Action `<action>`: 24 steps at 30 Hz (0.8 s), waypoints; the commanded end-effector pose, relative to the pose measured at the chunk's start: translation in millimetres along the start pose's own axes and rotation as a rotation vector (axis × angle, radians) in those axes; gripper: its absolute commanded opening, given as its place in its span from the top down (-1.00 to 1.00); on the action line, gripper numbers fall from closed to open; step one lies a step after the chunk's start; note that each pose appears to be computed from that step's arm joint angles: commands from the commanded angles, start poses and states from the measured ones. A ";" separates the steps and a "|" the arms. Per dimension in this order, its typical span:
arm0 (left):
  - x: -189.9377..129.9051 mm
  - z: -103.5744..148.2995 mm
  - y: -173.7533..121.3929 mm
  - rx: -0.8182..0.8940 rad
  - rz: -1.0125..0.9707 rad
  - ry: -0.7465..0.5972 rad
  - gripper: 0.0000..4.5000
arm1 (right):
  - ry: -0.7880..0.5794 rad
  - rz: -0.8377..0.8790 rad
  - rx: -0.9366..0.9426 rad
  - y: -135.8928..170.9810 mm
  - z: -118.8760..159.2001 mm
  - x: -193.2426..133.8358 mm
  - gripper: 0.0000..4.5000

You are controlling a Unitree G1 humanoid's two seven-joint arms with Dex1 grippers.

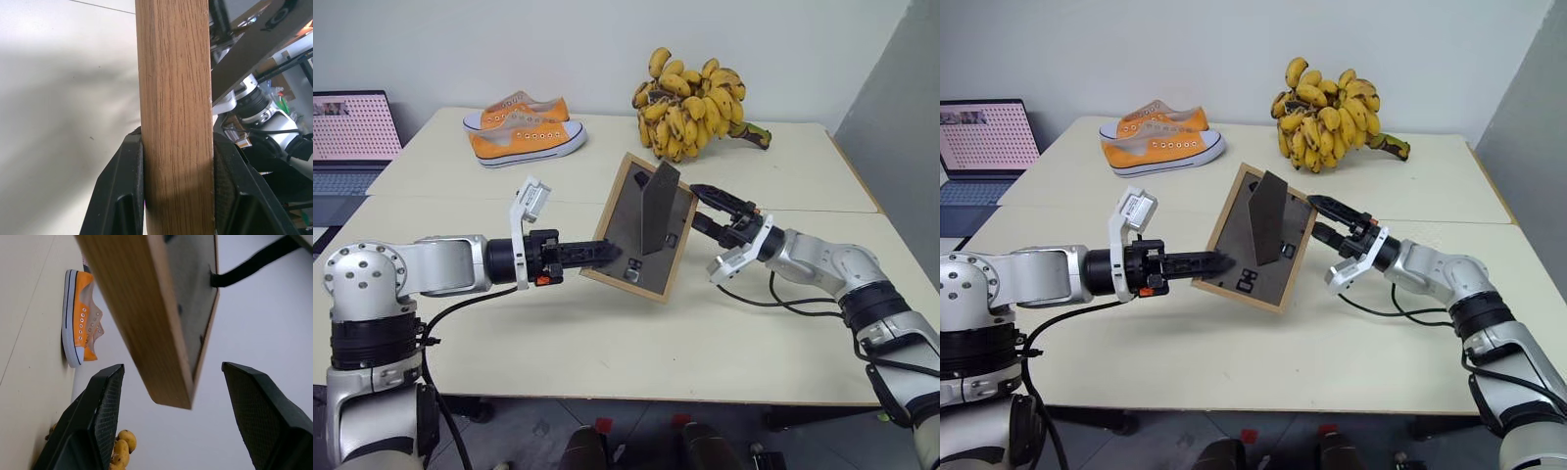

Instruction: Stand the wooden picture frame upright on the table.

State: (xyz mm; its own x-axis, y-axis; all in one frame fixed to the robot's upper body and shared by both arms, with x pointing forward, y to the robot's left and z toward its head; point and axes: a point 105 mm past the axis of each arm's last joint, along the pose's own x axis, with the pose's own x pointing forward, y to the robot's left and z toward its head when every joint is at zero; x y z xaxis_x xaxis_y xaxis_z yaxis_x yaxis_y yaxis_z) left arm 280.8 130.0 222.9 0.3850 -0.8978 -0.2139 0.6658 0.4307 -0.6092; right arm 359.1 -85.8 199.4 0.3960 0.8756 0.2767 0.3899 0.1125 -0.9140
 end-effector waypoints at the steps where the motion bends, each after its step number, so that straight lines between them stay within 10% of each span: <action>1: -0.8 17.7 -20.3 0.032 -0.061 -0.059 0.42 | -0.004 -0.064 -0.007 -7.7 1.2 4.3 -0.49; 14: 4.0 12.6 -18.1 -0.013 -0.053 -0.047 0.42 | -0.045 -0.154 -0.039 -26.6 6.9 12.9 -0.49; 24: 4.6 13.7 -17.8 -0.014 -0.053 -0.052 0.42 | -0.066 -0.157 -0.032 -25.3 11.5 17.3 0.32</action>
State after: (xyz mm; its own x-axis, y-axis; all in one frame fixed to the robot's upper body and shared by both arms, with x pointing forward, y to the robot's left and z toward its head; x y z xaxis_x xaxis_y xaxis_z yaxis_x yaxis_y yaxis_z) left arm 282.3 120.9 231.2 0.3806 -0.9102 -0.1633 0.6391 0.3865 -0.6649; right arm 350.8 -75.5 208.0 0.3234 0.8726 0.3661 0.4369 0.2055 -0.8757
